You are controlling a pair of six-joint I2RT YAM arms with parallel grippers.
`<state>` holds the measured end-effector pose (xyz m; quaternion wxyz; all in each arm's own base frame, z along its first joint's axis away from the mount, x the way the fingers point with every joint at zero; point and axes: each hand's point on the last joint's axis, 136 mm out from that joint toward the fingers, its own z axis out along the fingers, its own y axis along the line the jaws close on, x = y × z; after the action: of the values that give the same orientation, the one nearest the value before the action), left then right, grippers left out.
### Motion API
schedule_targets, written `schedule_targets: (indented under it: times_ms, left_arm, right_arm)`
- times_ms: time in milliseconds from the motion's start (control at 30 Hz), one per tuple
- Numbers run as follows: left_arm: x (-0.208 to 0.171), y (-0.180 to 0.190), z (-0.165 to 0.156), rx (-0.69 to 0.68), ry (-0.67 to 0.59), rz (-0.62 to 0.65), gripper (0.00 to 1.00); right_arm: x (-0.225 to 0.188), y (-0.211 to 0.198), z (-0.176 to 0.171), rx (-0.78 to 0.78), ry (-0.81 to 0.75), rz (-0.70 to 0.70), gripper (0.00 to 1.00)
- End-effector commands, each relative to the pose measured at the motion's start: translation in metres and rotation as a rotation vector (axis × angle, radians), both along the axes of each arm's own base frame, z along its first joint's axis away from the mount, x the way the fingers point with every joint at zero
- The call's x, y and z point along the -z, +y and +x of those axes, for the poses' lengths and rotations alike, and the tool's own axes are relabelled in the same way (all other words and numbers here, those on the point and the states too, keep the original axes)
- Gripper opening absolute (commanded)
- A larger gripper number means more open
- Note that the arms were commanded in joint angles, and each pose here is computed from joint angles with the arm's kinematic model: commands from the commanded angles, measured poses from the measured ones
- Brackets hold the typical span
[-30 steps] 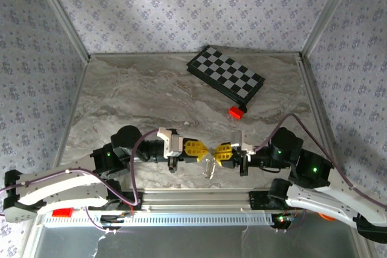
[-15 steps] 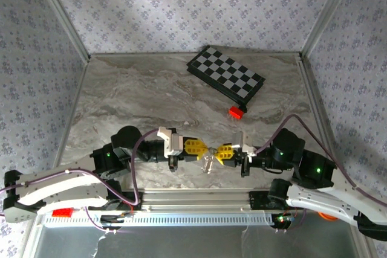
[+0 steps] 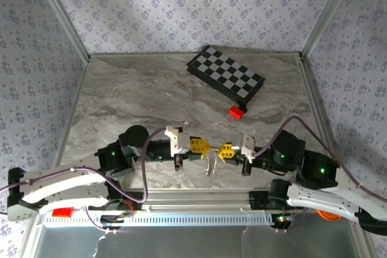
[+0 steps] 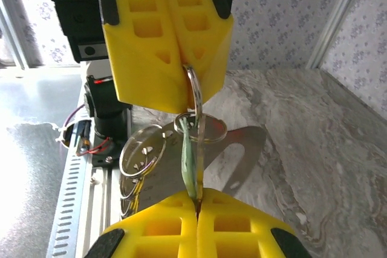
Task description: Put the keys on the keyring
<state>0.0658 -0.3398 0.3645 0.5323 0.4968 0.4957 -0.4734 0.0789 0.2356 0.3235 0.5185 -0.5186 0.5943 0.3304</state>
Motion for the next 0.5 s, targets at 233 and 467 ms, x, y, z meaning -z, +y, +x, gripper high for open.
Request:
schedule_targets:
  times_ms: [233, 467]
  left_arm:
    - [0.012, -0.002, 0.008, -0.037, -0.003, 0.068, 0.0]
    - [0.016, -0.001, 0.009, -0.044, 0.001, 0.08, 0.0]
  right_arm:
    - [-0.024, -0.013, 0.012, 0.088, -0.076, 0.017, 0.0]
    - [-0.027, -0.016, 0.02, 0.131, -0.101, -0.009, 0.0]
